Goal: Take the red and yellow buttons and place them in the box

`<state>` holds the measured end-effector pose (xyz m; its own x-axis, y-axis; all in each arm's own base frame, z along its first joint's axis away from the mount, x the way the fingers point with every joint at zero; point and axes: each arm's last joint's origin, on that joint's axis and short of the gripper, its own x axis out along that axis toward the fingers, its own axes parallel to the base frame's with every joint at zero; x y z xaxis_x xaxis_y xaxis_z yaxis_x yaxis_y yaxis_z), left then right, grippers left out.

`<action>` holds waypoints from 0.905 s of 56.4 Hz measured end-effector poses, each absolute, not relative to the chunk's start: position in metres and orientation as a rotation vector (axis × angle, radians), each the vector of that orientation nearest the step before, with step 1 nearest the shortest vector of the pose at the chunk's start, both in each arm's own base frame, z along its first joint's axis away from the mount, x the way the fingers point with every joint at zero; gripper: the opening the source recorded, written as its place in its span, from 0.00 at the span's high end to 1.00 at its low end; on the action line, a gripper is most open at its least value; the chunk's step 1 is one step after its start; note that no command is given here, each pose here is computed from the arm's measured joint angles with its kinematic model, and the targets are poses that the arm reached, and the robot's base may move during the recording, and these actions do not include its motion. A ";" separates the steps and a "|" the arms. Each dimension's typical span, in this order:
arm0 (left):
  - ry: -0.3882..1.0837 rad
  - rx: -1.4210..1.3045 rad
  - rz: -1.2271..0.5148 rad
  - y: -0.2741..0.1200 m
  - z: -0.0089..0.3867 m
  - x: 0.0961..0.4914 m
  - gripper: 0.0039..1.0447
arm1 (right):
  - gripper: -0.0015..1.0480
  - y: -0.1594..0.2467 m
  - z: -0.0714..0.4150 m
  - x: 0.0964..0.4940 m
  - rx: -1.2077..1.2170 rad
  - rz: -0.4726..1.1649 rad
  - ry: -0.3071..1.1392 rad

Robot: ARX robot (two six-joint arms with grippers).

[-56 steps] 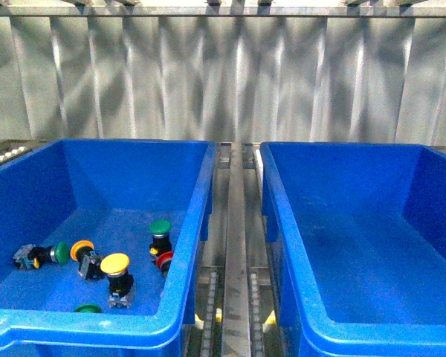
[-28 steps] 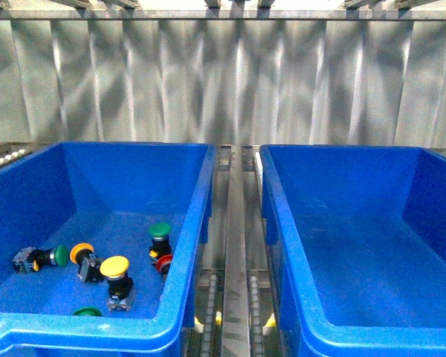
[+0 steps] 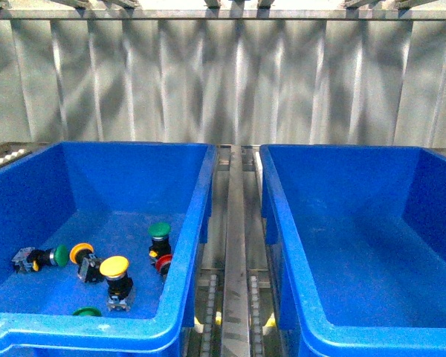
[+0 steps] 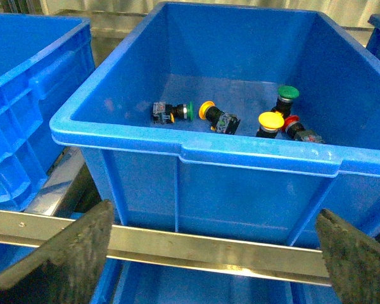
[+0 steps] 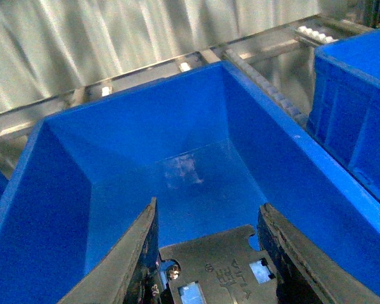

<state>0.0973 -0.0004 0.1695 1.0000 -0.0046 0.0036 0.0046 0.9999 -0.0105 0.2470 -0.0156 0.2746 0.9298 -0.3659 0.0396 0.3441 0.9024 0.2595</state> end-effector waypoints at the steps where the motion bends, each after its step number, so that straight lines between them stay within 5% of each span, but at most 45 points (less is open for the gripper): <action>1: -0.004 -0.010 -0.005 0.000 0.170 0.097 0.06 | 0.62 -0.015 0.275 0.247 0.253 -0.366 -0.091; 24: -0.004 -0.008 -0.001 0.000 0.170 0.097 0.07 | 0.62 -0.028 0.270 0.247 0.339 -0.377 -0.079; 51: -0.005 -0.008 -0.003 0.000 0.170 0.097 0.07 | 0.62 -0.124 0.312 0.269 0.277 -0.626 -0.158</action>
